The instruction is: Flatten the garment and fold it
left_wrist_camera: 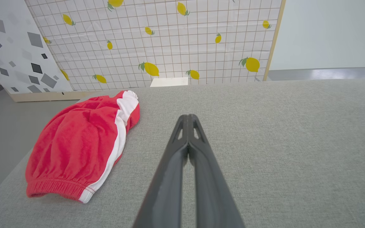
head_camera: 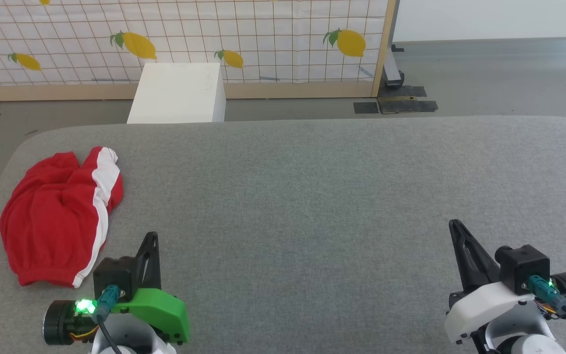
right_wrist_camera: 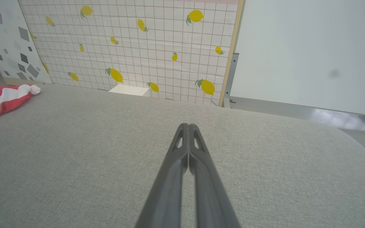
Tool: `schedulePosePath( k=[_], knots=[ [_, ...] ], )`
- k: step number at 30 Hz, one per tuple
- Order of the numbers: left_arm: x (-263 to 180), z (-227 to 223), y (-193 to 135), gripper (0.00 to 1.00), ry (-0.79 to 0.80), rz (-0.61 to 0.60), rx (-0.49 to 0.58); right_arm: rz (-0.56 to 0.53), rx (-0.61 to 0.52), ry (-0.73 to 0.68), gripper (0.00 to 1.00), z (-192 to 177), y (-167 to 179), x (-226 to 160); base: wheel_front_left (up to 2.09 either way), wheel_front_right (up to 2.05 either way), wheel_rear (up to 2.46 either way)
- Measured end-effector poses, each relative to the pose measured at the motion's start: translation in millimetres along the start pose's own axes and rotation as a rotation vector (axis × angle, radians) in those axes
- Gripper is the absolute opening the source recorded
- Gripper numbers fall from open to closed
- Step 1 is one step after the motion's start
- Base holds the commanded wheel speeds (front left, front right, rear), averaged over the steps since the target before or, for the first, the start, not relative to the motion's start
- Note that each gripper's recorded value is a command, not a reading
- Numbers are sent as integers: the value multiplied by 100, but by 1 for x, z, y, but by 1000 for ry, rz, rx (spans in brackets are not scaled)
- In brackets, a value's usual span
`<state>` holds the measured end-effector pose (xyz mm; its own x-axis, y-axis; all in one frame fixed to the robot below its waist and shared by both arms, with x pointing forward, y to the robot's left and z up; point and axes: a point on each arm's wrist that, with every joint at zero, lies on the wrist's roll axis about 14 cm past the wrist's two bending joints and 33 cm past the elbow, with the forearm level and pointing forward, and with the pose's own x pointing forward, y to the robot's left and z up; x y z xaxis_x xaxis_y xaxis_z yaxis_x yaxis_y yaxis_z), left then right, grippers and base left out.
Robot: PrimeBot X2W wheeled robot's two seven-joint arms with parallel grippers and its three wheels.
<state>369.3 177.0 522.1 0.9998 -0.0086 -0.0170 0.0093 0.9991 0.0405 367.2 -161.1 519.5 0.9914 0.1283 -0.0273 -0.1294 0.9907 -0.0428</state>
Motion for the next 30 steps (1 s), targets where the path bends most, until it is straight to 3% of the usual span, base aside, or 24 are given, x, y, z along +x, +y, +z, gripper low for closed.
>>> schedulePosePath(
  k=[9, 10, 30],
  knots=[
    [0, 0, 0, 0, 0, 0, 0, 0, 0, 0, 0, 0, 0, 0, 0, 0, 0],
    [0, 0, 0, 100, 0, 0, 0, 0, 0, 0, 100, 0, 0, 0, 0, 0, 0],
    [-1, -3, -4, 100, -6, -9, -15, -8, 24, -8, 100, -3, -3, 0, 0, 0, 0]
  ],
)
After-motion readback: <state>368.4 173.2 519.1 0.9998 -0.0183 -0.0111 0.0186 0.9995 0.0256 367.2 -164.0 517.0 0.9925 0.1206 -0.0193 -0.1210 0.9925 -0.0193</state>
